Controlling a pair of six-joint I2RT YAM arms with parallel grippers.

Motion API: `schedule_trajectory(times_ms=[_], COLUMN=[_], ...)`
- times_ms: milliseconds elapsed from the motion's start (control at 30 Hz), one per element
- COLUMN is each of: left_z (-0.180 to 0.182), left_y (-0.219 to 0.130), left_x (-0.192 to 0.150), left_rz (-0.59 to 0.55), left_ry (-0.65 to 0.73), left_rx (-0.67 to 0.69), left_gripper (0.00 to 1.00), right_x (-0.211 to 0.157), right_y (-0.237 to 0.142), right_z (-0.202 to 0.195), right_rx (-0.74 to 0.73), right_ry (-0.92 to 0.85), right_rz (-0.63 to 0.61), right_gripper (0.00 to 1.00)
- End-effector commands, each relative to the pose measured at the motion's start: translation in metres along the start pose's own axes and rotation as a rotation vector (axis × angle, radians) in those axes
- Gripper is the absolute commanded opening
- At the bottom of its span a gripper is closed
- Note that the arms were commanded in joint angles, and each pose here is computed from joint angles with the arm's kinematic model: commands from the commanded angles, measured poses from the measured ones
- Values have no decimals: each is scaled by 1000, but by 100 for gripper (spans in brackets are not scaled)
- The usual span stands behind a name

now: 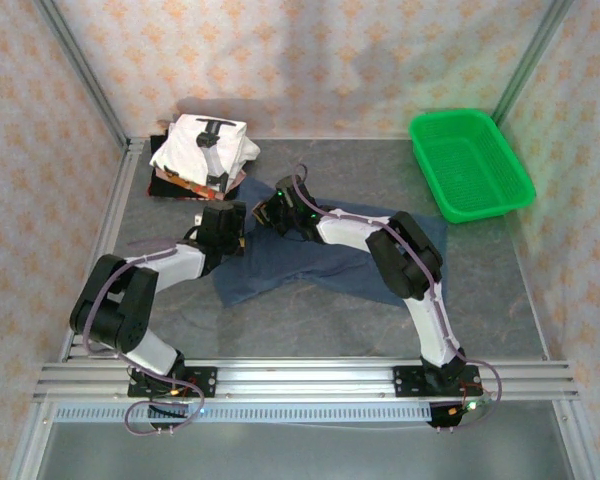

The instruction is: Fold and stack the t-shirts

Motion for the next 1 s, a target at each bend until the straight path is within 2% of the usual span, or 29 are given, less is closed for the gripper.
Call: schedule_trajectory(times_ms=[0,200,533,600,700,867,967], left_z=[-7,3,-5,-13,-24,1,1], left_y=[6,-17,-50,-50,-46,-52,-50], left_x=[7,32,75,75,55,33,25], left_rz=[-84,-229,-355,-329,-194,-98,-57], left_ry=[-47,-25,-65,-56,-25,-91,-84], left_rx=[-70,-63,-120,-144,-154,-158,-169], left_gripper=[88,88,87,87,87,88,88], right_x=[2,2,2,2,3,6,6], right_y=[-17,-18,-16,-15,-15,-16,-14], right_z=[24,23,19,17,18,20,19], right_rx=[64,61,60,58,62,63,60], right_ry=[-10,-7,2,4,6,1,5], right_rz=[-6,-2,7,10,9,6,12], right_gripper=[0,0,0,0,0,0,0])
Point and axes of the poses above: each hand's point on the last joint's axis, 136 mm out from that joint toward the fingers, its own y axis out along the fingers, its own z axis along the line the jaws close on, x = y × z, the point moved 6 cm from there along -y, back along the fingers, and after that the axes turned 7 degrees about -y, right-handed, at the moved point
